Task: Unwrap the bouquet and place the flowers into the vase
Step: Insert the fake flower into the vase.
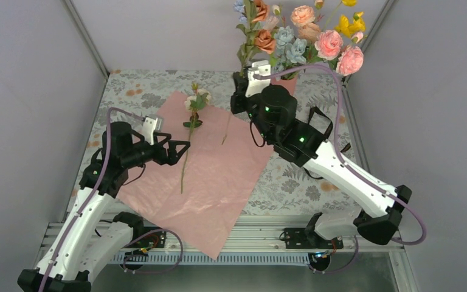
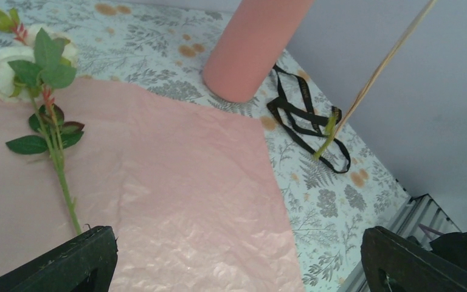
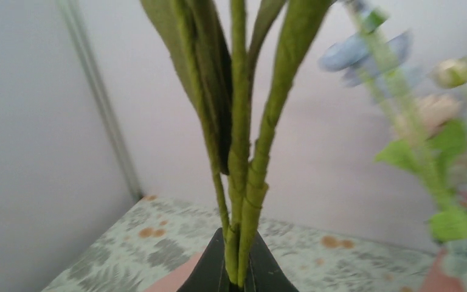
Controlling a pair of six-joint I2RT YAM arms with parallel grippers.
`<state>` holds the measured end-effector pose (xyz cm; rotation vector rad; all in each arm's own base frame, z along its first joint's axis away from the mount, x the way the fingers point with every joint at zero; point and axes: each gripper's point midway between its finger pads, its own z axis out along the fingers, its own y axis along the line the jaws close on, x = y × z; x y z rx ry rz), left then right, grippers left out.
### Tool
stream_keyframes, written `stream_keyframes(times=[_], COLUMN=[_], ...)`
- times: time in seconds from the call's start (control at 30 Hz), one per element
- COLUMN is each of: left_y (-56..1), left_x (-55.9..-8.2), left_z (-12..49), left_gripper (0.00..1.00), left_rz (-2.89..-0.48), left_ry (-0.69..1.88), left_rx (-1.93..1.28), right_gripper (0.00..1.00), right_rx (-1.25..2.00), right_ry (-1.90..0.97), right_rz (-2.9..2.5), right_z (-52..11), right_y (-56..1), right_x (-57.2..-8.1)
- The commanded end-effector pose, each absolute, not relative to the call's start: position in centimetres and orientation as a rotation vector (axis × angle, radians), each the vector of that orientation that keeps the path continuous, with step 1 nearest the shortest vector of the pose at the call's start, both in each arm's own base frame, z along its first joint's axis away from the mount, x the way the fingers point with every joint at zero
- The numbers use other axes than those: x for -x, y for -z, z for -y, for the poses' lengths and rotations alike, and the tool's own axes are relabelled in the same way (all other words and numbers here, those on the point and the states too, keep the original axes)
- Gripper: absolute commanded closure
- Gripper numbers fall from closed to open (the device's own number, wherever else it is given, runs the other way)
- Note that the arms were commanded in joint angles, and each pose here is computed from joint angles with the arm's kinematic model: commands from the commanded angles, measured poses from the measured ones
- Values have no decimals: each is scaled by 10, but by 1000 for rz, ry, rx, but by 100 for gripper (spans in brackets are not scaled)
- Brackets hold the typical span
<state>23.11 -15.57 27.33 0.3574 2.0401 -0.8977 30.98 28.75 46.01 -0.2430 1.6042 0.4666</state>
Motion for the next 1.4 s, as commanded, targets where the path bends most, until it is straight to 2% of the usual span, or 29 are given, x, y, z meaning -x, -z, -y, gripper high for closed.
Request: stream_keyframes(times=[0.0,0.23,0.4,1.03,1.37], left_y=[-263,-259,-258,-263,-262], left_x=[-237,-240,-240,-233,-233], left_z=[153,150,150,154,154], left_gripper=[0,0,0,0,0], left_rz=[-2046,-2059,-2058,-2029,-2032], left_ry=[849,825,823,857,858], left_rx=[-364,-352,-350,-386,-385], right_gripper=[96,96,96,96,96], right_rx=[110,-64,-100,-134,-15], right_ry=[-223,-154,-151,-8,26], right_rz=[-1510,-1426,-1351,-1180,-1098], right_z=[-234,-160,-130,-86,-98], right_y=[-481,-497,-510,-541,-552], right_x=[-322,-339,-343,-371,-384])
